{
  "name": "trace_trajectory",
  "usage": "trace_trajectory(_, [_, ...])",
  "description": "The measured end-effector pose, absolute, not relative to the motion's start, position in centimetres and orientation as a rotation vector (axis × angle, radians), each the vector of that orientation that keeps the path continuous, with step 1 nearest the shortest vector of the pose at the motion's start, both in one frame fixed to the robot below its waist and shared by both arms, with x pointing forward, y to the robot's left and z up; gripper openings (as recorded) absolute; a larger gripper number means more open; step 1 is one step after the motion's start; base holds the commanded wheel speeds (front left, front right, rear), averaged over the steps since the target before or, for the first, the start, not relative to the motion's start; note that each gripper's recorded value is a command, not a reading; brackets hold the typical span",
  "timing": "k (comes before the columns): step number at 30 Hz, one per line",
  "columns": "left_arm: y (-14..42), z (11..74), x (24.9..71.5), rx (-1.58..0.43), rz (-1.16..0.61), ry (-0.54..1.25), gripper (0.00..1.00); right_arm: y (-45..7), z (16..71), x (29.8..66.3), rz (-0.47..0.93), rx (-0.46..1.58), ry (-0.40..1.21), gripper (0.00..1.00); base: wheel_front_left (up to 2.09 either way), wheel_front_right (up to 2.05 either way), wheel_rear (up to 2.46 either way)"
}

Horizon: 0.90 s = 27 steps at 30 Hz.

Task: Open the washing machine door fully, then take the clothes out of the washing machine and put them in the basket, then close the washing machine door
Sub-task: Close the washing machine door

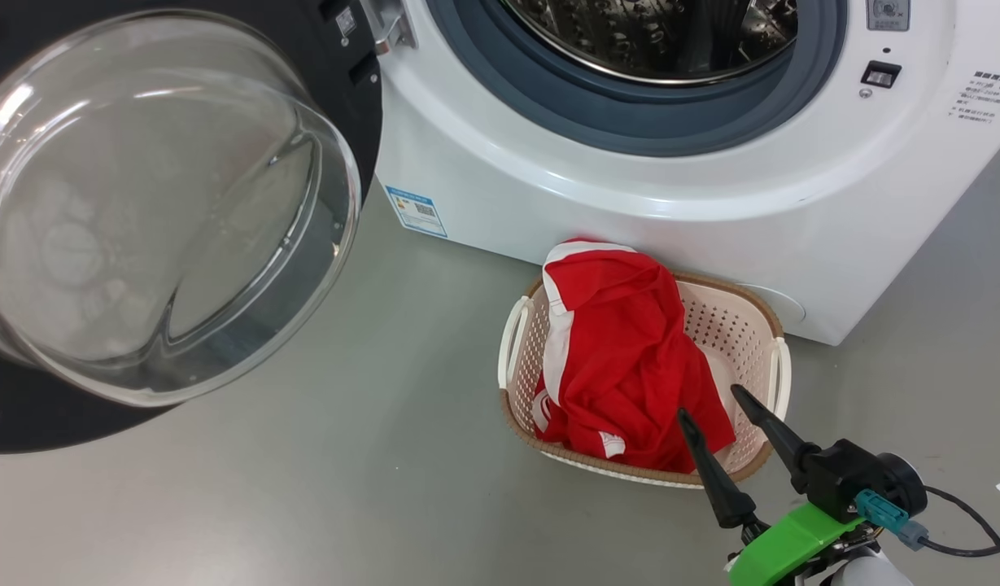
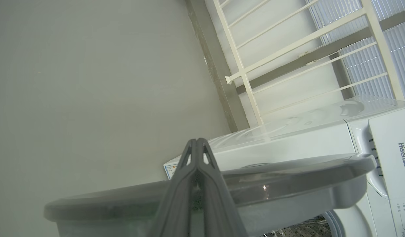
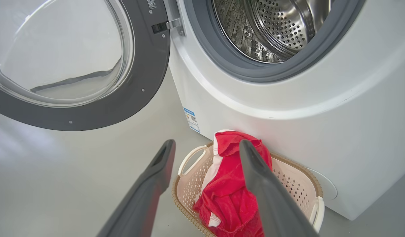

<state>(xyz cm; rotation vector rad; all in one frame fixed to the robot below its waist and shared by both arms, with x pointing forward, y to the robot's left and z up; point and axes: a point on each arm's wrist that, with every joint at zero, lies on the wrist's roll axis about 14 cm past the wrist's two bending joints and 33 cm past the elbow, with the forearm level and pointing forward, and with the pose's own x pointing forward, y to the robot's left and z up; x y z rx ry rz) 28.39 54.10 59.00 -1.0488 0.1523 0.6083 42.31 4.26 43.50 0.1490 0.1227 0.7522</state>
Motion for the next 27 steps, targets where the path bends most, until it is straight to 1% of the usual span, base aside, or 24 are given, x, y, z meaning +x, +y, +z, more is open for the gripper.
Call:
trace_trajectory(8, [52.5, 58.1, 29.4, -1.089, 0.540, 0.236, 0.00, 4.4, 43.7, 42.9, 0.753, 0.146, 0.110, 1.00, 0.00, 0.00, 0.00])
trace_trajectory(14, [51.0, 58.6, 29.7, -1.048, 0.459, 0.317, 0.00, 4.5, 44.2, 42.9, 0.753, 0.142, 0.100, 1.00, 0.00, 0.00, 0.00])
trace_trajectory(18, [49.0, 58.4, 29.7, -1.022, 0.371, 0.406, 0.00, 4.6, 44.8, 42.7, 0.754, 0.139, 0.086, 1.00, 0.00, 0.00, 0.00])
trace_trajectory(22, [45.9, 58.4, 29.8, -1.021, 0.224, 0.491, 0.00, 4.6, 45.7, 42.6, 0.753, 0.136, 0.066, 1.00, 0.00, 0.00, 0.00])
trace_trajectory(27, [42.2, 58.2, 29.2, -0.957, 0.070, 0.598, 0.00, 4.2, 46.5, 42.1, 0.742, 0.131, 0.050, 1.00, 0.00, 0.00, 0.00])
